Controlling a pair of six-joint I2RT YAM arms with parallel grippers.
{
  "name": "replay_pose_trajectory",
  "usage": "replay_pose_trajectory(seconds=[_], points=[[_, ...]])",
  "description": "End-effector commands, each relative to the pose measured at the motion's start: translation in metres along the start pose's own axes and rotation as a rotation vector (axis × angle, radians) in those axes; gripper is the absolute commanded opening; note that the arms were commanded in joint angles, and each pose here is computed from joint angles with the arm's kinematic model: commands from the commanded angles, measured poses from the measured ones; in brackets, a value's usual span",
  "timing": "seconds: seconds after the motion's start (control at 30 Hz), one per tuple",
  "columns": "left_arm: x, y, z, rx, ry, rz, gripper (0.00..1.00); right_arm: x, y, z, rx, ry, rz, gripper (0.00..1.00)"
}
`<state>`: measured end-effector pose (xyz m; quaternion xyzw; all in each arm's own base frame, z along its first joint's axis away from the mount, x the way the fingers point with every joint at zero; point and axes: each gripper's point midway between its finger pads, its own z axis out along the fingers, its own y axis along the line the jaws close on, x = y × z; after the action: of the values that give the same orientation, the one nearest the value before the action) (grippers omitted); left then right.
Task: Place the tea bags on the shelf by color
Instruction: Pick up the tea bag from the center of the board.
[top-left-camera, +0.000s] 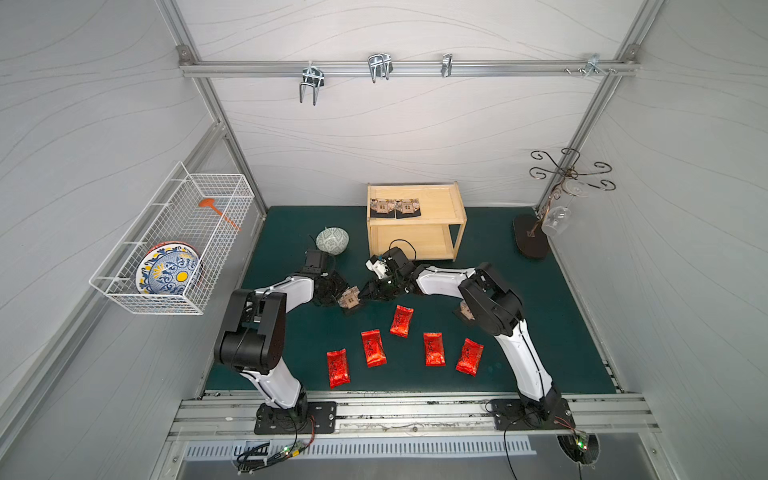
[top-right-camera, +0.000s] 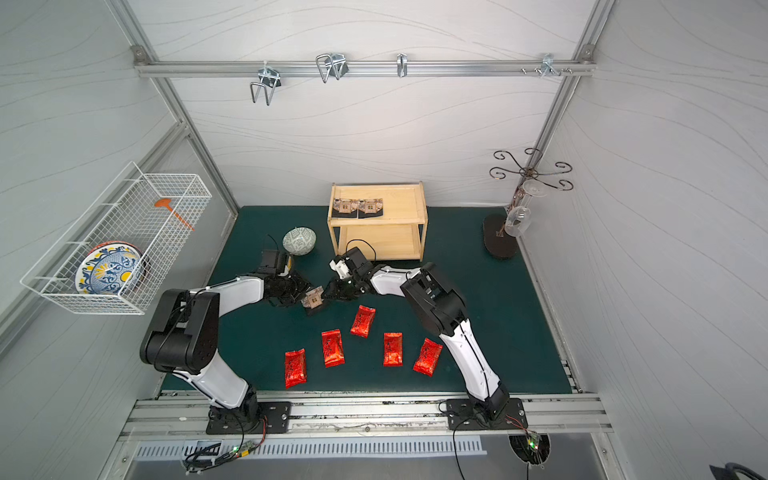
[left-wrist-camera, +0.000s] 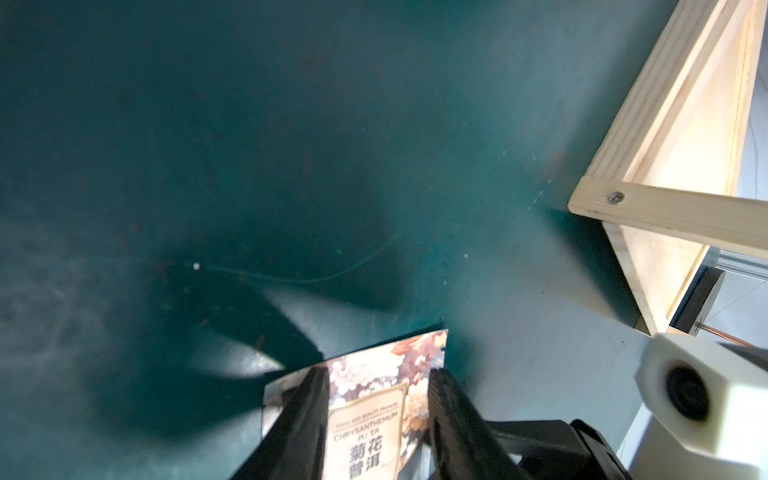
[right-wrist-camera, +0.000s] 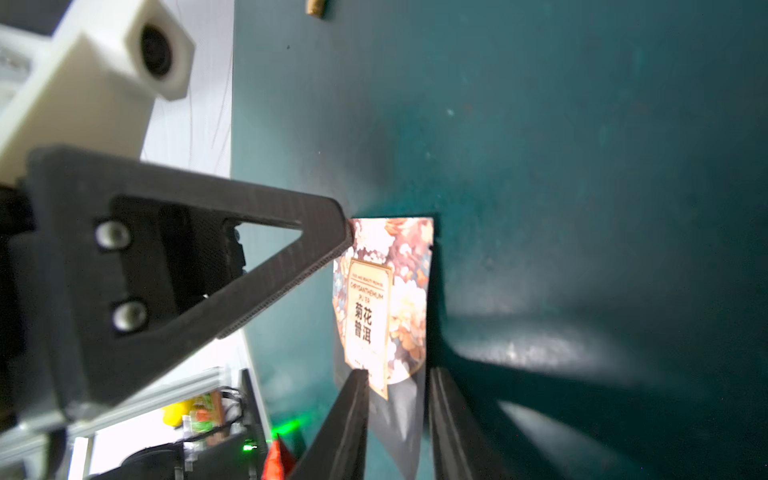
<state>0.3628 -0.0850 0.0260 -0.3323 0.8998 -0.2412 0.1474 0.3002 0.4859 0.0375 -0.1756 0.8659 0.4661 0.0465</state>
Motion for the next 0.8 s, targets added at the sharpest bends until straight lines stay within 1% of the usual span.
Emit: replay_pose_trajectory(seconds=[0.0, 0.17, 0.3, 0.5, 0.63, 0.77], points=[[0.004, 0.003, -0.002, -0.003, 0.000, -0.007, 0.45, 0.008, -0.003, 0.007, -0.040, 0.041, 0.100, 0.27], [0.005, 0.003, -0.003, 0.000, 0.000, -0.011, 0.45, 0.008, 0.002, 0.012, -0.083, 0.056, 0.148, 0.23], [0.007, 0.004, -0.005, 0.000, -0.004, -0.008, 0.45, 0.010, 0.002, 0.017, -0.075, 0.063, 0.161, 0.17], [0.008, 0.000, -0.012, 0.015, -0.014, 0.000, 0.45, 0.014, -0.002, 0.015, -0.051, 0.055, 0.174, 0.01], [-0.001, -0.013, -0.035, 0.036, -0.049, 0.033, 0.45, 0.012, 0.008, 0.006, -0.057, 0.043, 0.154, 0.00], [-0.013, -0.029, -0.077, 0.088, -0.124, 0.069, 0.47, 0.009, 0.028, -0.016, -0.072, 0.021, 0.123, 0.00]])
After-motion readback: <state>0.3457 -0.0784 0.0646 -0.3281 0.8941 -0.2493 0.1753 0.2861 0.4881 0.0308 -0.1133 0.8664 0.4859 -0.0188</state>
